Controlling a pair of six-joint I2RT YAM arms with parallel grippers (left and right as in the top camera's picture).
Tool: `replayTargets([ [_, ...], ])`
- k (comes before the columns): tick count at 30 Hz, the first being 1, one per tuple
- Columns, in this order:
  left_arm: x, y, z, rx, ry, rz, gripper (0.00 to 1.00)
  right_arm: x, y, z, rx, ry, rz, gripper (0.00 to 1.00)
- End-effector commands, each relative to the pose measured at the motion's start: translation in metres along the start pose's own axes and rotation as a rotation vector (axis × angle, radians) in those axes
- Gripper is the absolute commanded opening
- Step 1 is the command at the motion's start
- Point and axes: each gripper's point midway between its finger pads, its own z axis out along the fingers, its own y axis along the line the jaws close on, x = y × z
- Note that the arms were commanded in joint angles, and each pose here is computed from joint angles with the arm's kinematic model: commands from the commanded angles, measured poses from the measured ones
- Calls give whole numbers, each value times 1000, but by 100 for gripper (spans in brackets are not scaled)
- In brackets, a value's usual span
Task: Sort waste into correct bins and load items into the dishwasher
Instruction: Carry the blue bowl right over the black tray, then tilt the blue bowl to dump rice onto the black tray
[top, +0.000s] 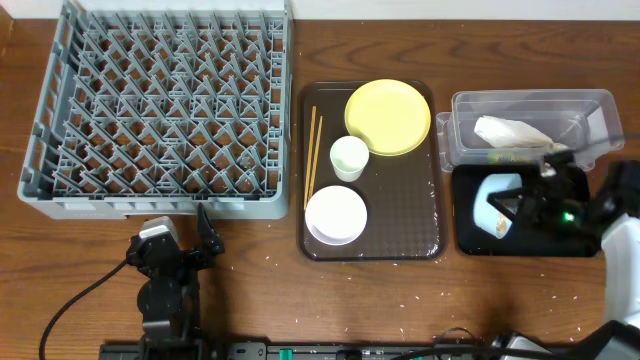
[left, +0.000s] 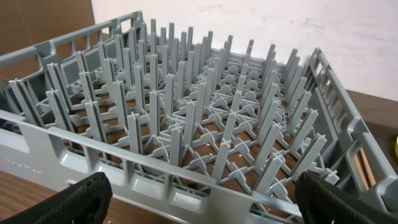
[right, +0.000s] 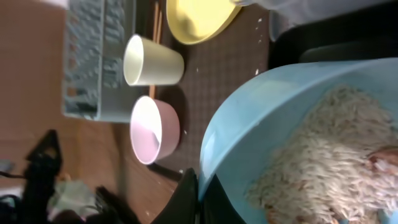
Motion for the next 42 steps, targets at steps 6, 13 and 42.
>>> replayTargets([
  [6,13,4,2,-14,31,3,95,-12,-7,-26,-213,-205,120,1],
  [13,13,4,2,-14,31,3,95,-28,-14,-44,-305,-311,168,1],
  [42,13,4,2,-14,31,3,95,-55,-31,-82,-491,-423,493,1],
])
